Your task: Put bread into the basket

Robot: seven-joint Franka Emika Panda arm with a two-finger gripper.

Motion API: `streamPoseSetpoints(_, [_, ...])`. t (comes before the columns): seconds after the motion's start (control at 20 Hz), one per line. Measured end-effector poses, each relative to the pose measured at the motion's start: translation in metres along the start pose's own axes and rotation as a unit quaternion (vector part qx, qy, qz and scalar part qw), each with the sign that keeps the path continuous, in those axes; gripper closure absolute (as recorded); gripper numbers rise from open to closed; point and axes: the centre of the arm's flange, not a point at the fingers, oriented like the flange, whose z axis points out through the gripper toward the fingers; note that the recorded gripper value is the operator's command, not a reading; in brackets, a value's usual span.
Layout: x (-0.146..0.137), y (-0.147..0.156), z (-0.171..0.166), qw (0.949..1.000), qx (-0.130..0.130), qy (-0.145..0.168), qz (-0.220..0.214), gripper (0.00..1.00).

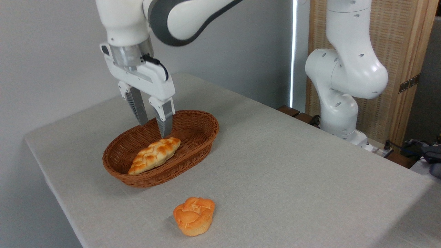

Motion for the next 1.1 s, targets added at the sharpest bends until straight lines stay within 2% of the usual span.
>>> streamPoseSetpoints(0.15, [-0.018, -0.015, -0.032, 0.9991, 0.011, 0.008, 0.041, 0.00])
streamPoseSetpoints(0.35, [-0.061, -0.057, -0.074, 0.9945, 0.040, 0.003, 0.096, 0.00])
streamPoseSetpoints(0.5, [-0.084, -0.082, -0.105, 0.9952, 0.043, 0.008, 0.087, 0.00])
streamPoseSetpoints(0.6, [-0.095, -0.091, -0.116, 0.9963, 0.035, -0.002, 0.079, 0.00])
streamPoseSetpoints(0.75, [-0.098, -0.088, -0.115, 0.9965, 0.021, -0.017, 0.079, 0.00])
streamPoseSetpoints(1.1, [-0.099, -0.092, -0.120, 0.9967, 0.023, -0.013, 0.077, 0.00])
